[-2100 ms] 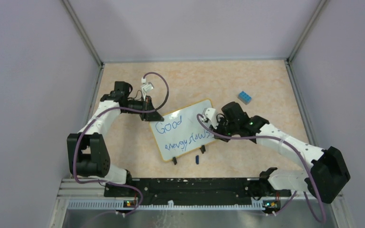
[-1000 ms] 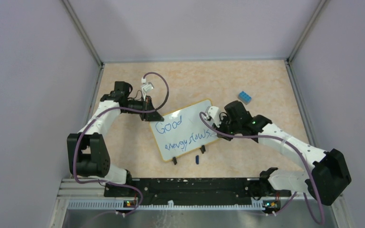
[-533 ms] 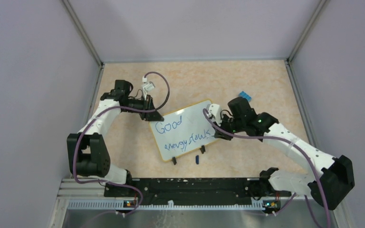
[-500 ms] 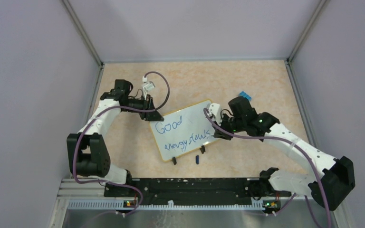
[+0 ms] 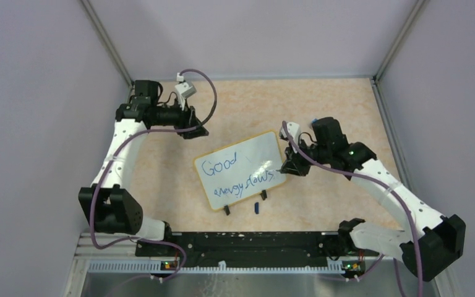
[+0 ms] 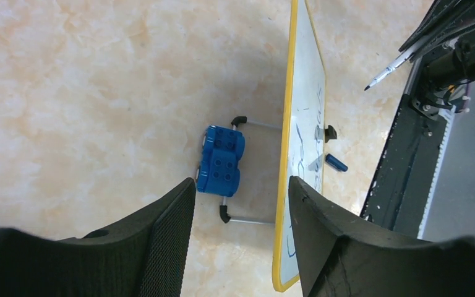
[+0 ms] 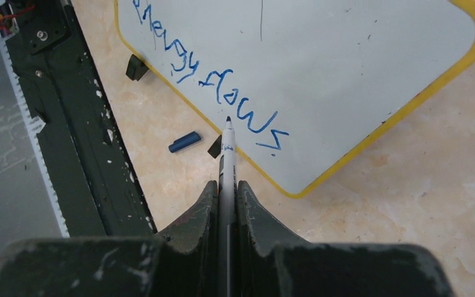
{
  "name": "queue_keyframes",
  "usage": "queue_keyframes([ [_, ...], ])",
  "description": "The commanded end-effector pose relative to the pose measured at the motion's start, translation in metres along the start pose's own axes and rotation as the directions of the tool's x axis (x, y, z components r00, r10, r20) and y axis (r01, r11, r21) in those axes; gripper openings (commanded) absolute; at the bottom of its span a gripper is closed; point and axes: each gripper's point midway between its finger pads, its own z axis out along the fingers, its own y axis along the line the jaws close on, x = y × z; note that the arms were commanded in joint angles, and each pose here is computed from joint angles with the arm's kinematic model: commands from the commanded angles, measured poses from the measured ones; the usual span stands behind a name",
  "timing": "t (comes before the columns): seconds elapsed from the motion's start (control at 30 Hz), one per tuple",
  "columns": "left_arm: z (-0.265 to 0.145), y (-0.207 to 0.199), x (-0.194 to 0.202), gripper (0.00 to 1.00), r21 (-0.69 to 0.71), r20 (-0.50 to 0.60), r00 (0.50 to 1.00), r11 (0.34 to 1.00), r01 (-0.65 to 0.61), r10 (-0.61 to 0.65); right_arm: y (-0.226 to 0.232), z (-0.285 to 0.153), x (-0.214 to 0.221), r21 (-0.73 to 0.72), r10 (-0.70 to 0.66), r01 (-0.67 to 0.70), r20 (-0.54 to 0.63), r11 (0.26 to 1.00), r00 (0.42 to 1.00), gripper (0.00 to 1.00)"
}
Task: Write a sentence on the whiteboard
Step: Write a sentence on the whiteboard, then pick up the pen cap from the center of the board.
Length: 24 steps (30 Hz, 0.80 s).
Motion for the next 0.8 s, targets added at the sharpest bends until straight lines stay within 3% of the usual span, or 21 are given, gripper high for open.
queue_keyframes([
  [0.0,-0.018,-0.017,-0.026,0.64,-0.018,0.033,0.983,0.983,-0.181,0.182,0.001,-0.022,-0.043,-0.019,-0.005,0.008,0.136,1.0,0.991,0.0],
  [0.17,0.004,-0.046,-0.017,0.64,0.097,-0.065,0.943,0.942,-0.32,0.327,-0.01,-0.032,-0.057,-0.029,0.064,-0.06,0.187,0.998,0.98,0.0],
  [0.43,0.069,-0.109,0.024,0.64,0.322,-0.216,0.811,0.824,-0.467,0.544,-0.065,-0.067,-0.078,-0.035,0.263,-0.267,0.332,0.963,0.906,0.0],
  [0.63,0.108,-0.148,0.064,0.63,0.521,-0.257,0.607,0.637,-0.569,0.752,-0.101,-0.069,-0.065,0.067,0.302,-0.348,0.364,0.935,0.881,0.0],
  [0.77,0.129,-0.182,0.11,0.63,0.671,-0.226,0.428,0.458,-0.583,0.875,-0.12,-0.067,-0.047,0.095,0.363,-0.426,0.378,0.9,0.852,0.0],
])
